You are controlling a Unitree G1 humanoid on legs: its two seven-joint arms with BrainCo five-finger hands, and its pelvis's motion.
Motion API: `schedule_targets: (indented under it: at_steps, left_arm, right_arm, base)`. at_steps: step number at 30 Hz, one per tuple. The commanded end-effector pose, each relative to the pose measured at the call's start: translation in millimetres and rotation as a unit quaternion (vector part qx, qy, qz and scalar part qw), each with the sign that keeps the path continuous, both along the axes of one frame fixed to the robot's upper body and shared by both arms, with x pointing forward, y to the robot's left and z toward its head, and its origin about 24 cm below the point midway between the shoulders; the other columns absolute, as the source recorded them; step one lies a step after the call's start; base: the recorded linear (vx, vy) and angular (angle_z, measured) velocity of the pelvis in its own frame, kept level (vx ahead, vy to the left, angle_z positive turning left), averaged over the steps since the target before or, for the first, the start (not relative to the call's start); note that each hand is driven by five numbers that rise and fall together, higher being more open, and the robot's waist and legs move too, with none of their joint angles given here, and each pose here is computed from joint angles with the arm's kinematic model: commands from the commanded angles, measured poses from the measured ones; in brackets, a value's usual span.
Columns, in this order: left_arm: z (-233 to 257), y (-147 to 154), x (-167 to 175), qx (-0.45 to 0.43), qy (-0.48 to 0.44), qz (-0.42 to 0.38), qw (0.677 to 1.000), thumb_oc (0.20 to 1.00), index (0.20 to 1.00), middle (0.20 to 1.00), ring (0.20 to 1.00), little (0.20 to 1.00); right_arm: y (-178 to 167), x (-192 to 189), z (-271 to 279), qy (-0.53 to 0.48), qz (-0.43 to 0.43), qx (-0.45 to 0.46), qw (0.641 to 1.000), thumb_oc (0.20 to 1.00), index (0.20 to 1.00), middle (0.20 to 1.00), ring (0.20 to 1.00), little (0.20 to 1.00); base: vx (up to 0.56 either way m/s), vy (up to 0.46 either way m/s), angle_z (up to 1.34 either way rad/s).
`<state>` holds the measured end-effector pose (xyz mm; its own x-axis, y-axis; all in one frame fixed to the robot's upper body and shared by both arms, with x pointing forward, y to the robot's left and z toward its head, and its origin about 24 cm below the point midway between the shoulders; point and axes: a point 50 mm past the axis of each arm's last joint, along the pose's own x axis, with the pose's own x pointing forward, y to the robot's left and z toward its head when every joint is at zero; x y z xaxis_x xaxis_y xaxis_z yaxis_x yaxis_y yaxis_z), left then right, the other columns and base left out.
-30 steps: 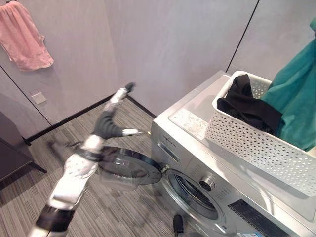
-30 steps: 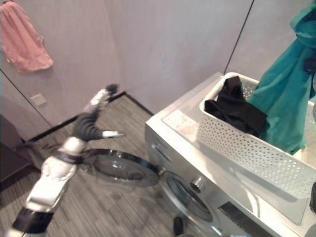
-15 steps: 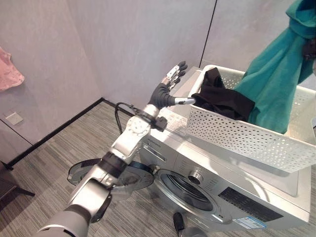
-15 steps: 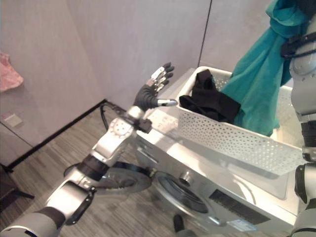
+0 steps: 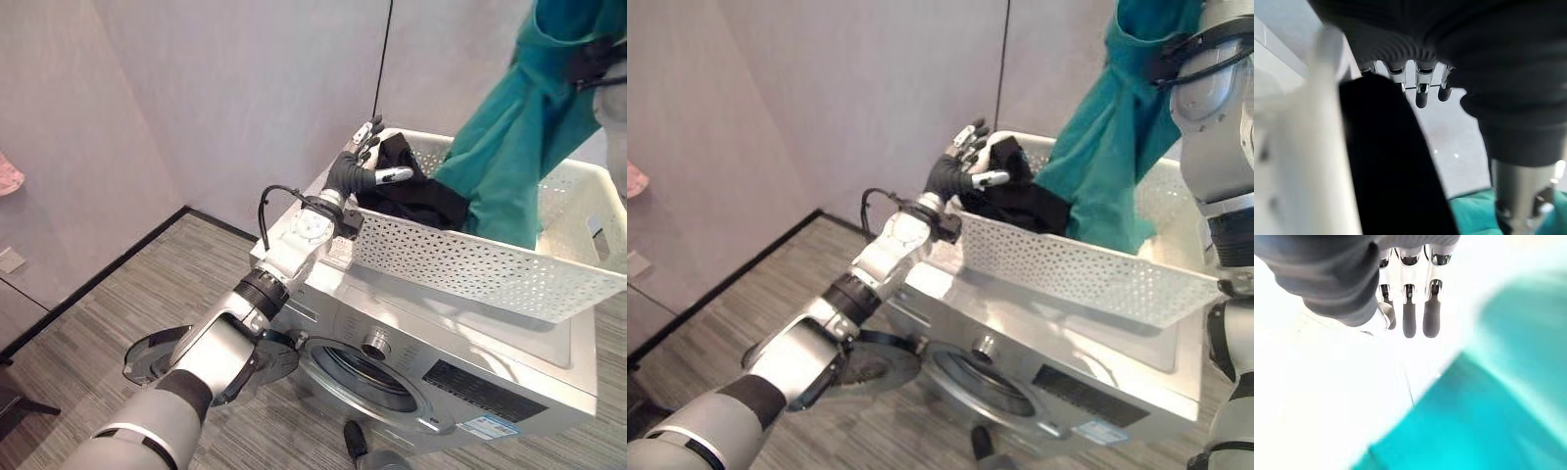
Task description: Grab the laundry basket,head to the washer,open it,put in the laundry and shut it.
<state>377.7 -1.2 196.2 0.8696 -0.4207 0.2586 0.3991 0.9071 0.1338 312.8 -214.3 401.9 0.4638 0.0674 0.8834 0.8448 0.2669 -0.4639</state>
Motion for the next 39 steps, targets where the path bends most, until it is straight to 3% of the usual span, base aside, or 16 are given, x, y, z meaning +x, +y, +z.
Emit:
schedule_targets:
  at_steps: [1,8,17,19,20,22,29,39]
  left_arm:
    - [23,-31,-5,0.071,-0.061,-0.016,0.995,1.0,1.0,1.0,1.0,1.0]
    - [46,-31,-2,0.077,-0.097,0.005,0.992,1.0,1.0,1.0,1.0,1.0]
    - [43,-16,-1,0.08,-0.106,0.005,0.991,1.0,1.0,1.0,1.0,1.0]
    - [43,-13,-1,0.084,-0.109,0.005,0.991,1.0,1.0,1.0,1.0,1.0]
    - [42,-5,1,0.102,-0.113,0.0,0.988,1.0,1.0,1.0,1.0,1.0]
    - [37,1,3,0.124,-0.107,-0.003,0.986,1.0,1.0,1.0,1.0,1.0]
    - [39,16,2,0.121,-0.11,-0.013,0.986,1.0,1.0,1.0,1.0,1.0]
    - [51,29,-14,0.107,-0.151,-0.043,0.982,1.0,1.0,1.0,1.0,1.0]
  right_arm:
    - [11,-15,36,-0.066,0.044,0.029,0.996,0.2,0.2,0.2,0.2,0.2]
    - [29,-17,39,-0.072,0.078,0.015,0.994,0.2,0.2,0.2,0.2,0.2]
    - [-2,-10,15,0.004,0.048,0.02,0.999,0.2,0.2,0.2,0.2,0.2]
    - [-9,-6,11,0.031,0.051,0.032,0.998,0.551,0.551,0.551,0.551,0.551]
    - [-27,5,3,0.11,0.034,0.041,0.993,0.928,0.928,0.928,0.928,0.928]
    - [-42,8,5,0.152,0.013,0.046,0.987,1.0,1.0,1.0,1.0,1.0]
    - [-70,23,-35,0.352,0.015,0.058,0.934,1.0,1.0,1.0,1.0,1.0]
    - [-87,25,-93,0.497,-0.014,0.04,0.867,1.0,1.0,1.0,1.0,1.0]
  base:
    - [0.01,-0.011,-0.08]
    - [0.0,-0.004,-0.02]
    - [0.0,0.0,-0.02]
    - [0.0,0.0,0.0]
    - [0.0,0.0,0.0]
    - [0.0,0.0,0.0]
    - [0.0,0.0,0.0]
    - [-0.01,0.0,0.07]
